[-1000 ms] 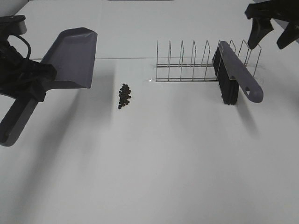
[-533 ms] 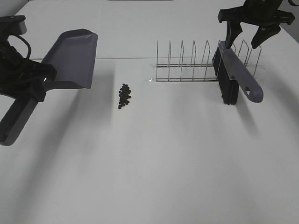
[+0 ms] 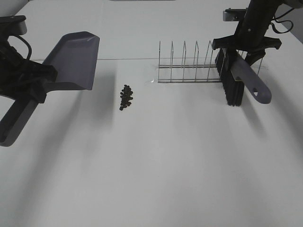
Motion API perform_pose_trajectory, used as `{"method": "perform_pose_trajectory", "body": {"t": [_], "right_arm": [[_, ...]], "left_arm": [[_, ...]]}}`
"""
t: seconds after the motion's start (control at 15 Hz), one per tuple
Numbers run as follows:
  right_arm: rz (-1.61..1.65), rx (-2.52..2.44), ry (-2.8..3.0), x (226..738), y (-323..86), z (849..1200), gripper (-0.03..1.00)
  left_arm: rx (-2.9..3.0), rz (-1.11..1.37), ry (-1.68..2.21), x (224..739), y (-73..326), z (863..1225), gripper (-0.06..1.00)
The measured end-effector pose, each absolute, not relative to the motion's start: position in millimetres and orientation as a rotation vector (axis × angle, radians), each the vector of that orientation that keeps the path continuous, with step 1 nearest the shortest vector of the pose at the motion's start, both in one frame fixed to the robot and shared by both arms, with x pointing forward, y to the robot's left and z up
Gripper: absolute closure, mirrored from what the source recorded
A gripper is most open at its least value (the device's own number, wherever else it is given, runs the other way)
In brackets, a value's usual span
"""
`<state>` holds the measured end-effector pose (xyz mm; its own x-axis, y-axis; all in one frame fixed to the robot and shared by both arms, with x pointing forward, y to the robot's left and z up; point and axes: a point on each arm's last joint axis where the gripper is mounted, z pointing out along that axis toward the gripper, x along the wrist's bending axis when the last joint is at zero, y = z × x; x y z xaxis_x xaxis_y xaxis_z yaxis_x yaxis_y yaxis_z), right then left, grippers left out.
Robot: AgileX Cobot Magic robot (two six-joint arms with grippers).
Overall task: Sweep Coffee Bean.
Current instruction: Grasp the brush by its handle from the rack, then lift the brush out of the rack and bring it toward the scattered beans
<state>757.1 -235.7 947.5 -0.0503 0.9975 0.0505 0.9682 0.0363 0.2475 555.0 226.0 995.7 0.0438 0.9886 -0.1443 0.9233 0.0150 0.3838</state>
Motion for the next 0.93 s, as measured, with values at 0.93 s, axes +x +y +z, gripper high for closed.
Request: {"method": "perform_pose_trajectory", "body": {"t": [0.93], "right_arm": [[0.603, 2.005, 1.937, 749, -237, 1056, 0.61]], "left_arm": [[1.961, 0.245, 1.923, 555, 226, 996, 0.58]]}}
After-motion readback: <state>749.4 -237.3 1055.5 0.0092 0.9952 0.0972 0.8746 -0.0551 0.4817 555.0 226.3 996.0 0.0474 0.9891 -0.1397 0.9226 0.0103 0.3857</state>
